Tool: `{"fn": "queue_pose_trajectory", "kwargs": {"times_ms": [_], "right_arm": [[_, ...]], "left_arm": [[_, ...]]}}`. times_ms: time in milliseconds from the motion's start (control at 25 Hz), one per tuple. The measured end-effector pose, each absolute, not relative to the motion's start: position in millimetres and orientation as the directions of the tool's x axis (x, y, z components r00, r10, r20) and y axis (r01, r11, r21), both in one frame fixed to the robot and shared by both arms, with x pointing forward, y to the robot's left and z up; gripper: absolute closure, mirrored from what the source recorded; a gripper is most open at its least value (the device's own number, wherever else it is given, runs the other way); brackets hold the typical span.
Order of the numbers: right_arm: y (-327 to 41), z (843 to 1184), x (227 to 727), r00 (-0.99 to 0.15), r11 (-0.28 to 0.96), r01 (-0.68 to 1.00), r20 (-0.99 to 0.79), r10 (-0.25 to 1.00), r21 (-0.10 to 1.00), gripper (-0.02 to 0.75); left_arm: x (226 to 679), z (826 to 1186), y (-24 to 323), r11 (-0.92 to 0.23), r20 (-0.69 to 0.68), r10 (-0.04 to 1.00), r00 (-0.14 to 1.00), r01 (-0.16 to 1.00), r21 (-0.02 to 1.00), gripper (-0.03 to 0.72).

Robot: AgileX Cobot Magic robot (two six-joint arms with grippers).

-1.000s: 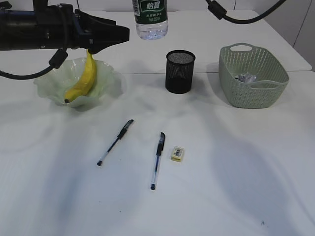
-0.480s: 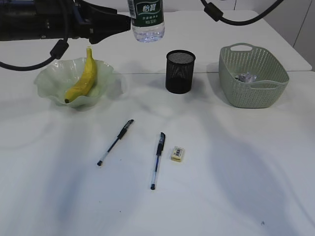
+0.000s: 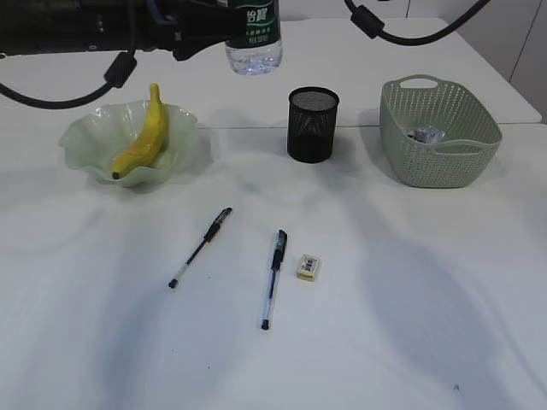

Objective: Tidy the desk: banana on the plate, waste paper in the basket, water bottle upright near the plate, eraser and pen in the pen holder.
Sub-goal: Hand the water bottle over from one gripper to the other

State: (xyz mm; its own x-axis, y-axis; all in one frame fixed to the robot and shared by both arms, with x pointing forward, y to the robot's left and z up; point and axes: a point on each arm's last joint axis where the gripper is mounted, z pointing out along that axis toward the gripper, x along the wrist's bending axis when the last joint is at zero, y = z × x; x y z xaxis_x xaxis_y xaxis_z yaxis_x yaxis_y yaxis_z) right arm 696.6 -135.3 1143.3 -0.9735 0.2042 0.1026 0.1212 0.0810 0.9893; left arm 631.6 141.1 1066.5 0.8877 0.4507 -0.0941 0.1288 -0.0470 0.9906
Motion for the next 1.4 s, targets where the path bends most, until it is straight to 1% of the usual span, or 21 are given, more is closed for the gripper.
{"fn": "queue_pose_trajectory", "kwargs": {"times_ms": [280,480,560,760,1200,1400], "right_arm": [[-132.4,1143.3,695.5,-0.975,0.082,0.121,0.103,0.198,0.989,0.402],[-131.5,1143.3,695.2,-0.975,0.082,0.121,0.103,0.196,0.989,0.402],[-131.5,1143.3,695.2,-0.975,0.082,0.122,0.104,0.196,0.989,0.402],[-131.5,1143.3,695.2,-0.974,0.081,0.126,0.108,0.197,0.989,0.402],[-130.9,1143.2,695.0,-0.974,0.081,0.131,0.113,0.196,0.988,0.402],[-124.0,1143.2,692.4,-0.976,0.082,0.139,0.123,0.182,0.987,0.402]], "left_arm": [[632.8,1069.5,139.4,-0.047,-0.086,0.455,0.886,0.12,0.992,0.148],[633.1,1069.9,131.7,-0.06,-0.078,0.47,0.879,0.12,0.991,0.103],[632.7,1071.0,125.7,-0.069,-0.069,0.479,0.875,0.116,0.991,0.097],[632.4,1073.6,117.1,-0.082,-0.054,0.493,0.868,0.108,0.991,0.092],[633.6,1074.4,115.2,-0.085,-0.051,0.513,0.857,0.11,0.99,0.095],[633.4,1074.3,114.6,-0.086,-0.051,0.513,0.857,0.11,0.99,0.095]]}}
